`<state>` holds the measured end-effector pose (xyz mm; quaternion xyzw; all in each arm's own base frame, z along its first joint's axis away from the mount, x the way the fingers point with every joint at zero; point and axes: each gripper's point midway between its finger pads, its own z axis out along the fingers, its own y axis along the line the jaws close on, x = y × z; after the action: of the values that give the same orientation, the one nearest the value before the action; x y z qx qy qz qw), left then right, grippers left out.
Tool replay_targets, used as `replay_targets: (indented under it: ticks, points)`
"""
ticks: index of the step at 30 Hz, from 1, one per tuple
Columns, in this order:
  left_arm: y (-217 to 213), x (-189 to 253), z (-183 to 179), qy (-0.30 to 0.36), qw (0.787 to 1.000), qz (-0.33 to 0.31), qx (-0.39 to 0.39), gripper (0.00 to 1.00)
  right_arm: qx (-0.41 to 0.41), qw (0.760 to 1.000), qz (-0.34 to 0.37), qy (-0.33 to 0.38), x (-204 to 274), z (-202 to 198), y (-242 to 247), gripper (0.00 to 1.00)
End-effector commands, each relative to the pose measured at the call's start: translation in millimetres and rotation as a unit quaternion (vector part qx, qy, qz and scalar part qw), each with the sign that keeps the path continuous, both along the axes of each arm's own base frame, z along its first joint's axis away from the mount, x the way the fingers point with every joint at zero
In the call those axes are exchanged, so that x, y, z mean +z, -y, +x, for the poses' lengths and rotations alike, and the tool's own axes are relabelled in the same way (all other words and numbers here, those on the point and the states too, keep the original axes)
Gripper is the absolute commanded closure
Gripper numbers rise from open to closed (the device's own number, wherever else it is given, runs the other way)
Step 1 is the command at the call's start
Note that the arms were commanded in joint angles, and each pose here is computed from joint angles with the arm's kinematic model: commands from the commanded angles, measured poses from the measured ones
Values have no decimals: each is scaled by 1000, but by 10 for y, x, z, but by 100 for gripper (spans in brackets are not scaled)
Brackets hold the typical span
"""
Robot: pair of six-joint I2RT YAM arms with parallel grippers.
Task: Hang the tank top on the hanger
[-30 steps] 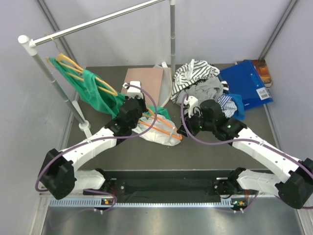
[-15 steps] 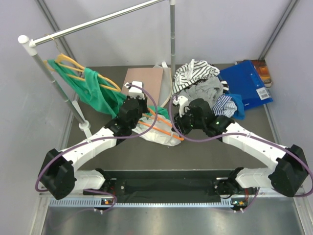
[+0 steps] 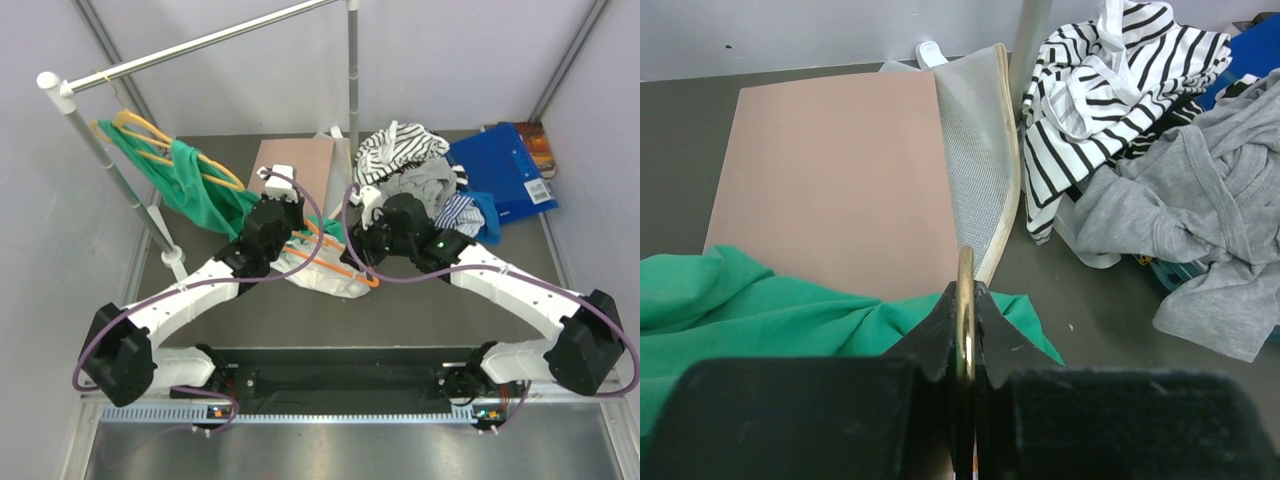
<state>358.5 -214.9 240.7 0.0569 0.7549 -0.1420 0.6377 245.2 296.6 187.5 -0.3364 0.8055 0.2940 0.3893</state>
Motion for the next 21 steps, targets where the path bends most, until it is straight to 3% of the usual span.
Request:
replay_targets:
  ticks: [1,2,5,10,15,16,18,19,21]
  points:
    - [78,343,68,34,999,-28,-3,100,-7,998,45,48,530,-16,2,38]
    - [79,347,68,34,999,-29,-3,100,-8,998,46,51,553,-49,48,30]
    - [72,361,75,37,999,-31,-2,100,-8,999,29,43,416,-142,168,23]
    - [53,410,54,44,999,-26,-4,100,4,1000,13,17,83,-291,256,22]
    - [58,452,12,49,998,-31,-13,100,40,999,28,11,24,-365,155,27]
    - [57,478,-1,52,998,-33,-15,100,44,999,29,9,17,-365,130,30]
    - [48,494,-21,55,998,-36,-17,100,61,997,36,7,36,-393,81,48]
    - [47,494,-31,55,998,-36,-18,100,66,997,39,7,41,-400,65,66]
    - [37,475,-41,53,998,-36,-18,100,72,996,45,10,75,-410,45,90]
